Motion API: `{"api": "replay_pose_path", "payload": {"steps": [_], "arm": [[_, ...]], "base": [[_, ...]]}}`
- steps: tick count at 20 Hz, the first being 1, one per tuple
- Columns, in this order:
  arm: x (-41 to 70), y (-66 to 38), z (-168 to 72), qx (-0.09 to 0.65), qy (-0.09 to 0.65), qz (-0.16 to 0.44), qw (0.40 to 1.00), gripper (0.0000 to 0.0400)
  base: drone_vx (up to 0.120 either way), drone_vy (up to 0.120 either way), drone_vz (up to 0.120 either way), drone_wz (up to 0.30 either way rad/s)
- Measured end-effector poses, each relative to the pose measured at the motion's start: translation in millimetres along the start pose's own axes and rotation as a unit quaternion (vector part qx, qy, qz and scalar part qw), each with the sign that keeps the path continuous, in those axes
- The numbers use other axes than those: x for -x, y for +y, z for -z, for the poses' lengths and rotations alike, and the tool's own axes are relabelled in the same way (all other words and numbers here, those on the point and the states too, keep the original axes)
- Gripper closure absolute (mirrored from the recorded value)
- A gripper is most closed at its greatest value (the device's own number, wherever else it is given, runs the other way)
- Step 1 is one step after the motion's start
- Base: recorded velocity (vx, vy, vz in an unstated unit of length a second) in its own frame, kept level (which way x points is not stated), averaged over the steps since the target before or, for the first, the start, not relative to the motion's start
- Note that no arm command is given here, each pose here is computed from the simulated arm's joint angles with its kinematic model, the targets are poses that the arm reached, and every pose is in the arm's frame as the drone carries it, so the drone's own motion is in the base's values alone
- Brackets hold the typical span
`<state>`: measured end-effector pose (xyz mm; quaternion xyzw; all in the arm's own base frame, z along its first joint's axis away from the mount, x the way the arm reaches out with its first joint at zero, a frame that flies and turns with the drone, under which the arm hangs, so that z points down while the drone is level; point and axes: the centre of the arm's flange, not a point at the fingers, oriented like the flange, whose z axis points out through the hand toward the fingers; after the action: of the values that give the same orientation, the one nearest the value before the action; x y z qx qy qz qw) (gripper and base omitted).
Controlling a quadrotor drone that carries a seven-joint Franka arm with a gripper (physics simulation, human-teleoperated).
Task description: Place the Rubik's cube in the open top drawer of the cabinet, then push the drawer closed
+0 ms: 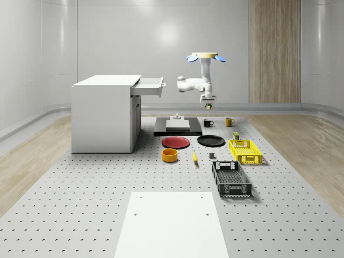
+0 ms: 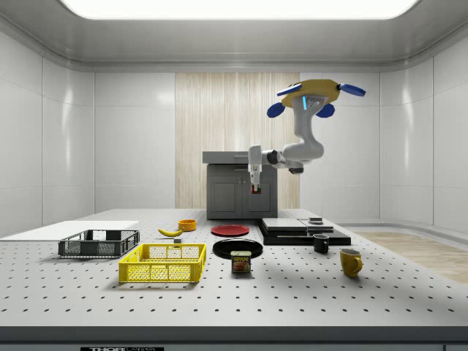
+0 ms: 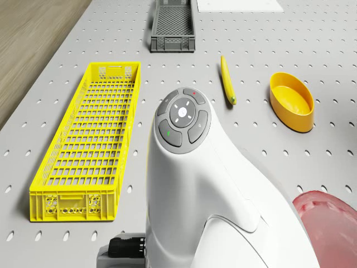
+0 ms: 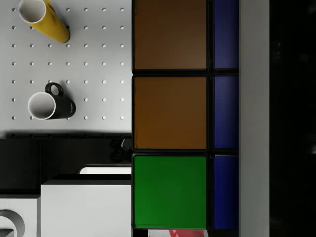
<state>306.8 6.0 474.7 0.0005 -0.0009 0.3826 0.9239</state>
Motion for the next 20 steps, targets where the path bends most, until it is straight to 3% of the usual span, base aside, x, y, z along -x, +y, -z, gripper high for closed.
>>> {"api": "replay_pose_path", "payload": {"steps": [20], "arm": [[0.0,0.0,0.0,0.000,0.000,0.000,1.000,0.0075]], "base": [[0.000,-0.120,0.120,0.000]]}}
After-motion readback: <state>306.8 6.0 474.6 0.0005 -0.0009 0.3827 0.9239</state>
